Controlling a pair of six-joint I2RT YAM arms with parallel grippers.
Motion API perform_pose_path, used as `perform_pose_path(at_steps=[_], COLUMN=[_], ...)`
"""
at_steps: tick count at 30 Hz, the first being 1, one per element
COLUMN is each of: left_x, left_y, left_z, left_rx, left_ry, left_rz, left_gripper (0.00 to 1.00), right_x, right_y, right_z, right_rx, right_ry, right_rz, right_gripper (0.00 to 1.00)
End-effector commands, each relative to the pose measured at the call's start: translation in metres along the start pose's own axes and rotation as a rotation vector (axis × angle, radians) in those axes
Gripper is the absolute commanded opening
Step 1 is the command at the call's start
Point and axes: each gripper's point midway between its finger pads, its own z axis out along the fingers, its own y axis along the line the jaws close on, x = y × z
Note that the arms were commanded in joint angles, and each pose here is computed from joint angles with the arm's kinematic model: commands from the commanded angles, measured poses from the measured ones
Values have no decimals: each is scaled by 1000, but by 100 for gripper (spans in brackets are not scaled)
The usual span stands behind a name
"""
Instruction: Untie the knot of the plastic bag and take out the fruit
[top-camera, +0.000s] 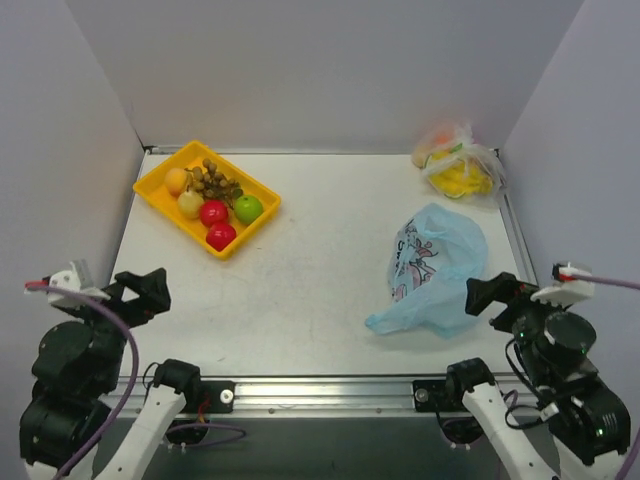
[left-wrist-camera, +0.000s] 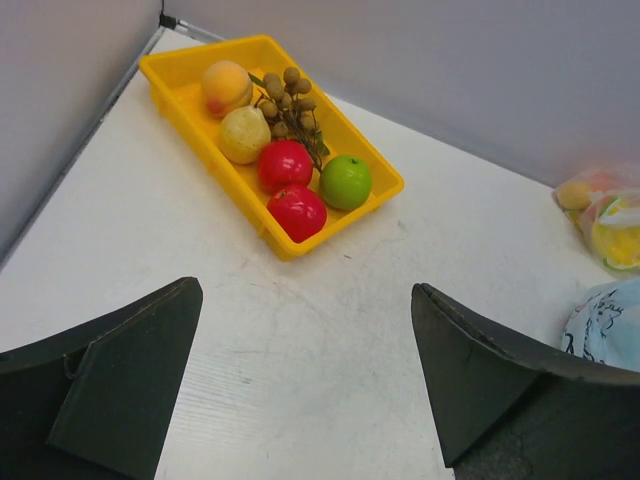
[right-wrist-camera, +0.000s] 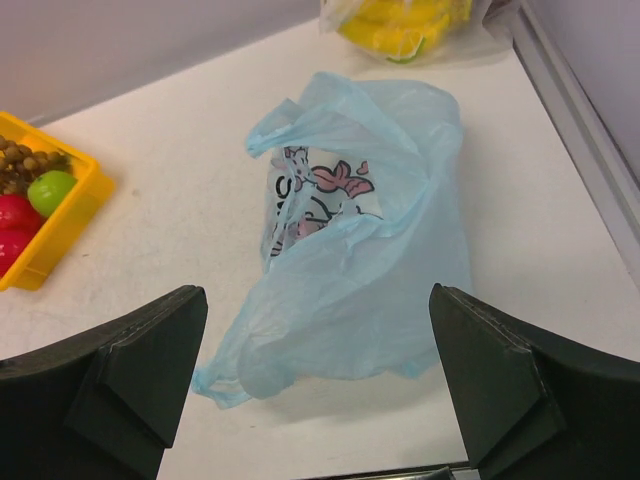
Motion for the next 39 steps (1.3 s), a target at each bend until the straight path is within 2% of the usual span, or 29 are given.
perform_pose_path(at_steps=[1,6,13,21,39], left_x=[-23,-30,-9,-5,6], left_y=[25,46,56,71,68], left_z=[-36,-60,-63,-71,-48], left_rx=[-50,-68,-45,-56,-83], left_ry=[-119,-232,-273,-368,-337], left_rz=[-2,-26,-64,-158,-174], left_gripper=[97,97,97,97,98], right_x=[0,3,6,11,18], right_y=[-10,-22,-33,-30,-33], right_z=[-24,-43,-55,-47,-35], right_rx=[-23,-41,-45,-69,-46], right_ry=[-71,-164,-269,-272,-277], right_rz=[-12,-47,-29,-62,-63], right_gripper=[100,100,100,100,100])
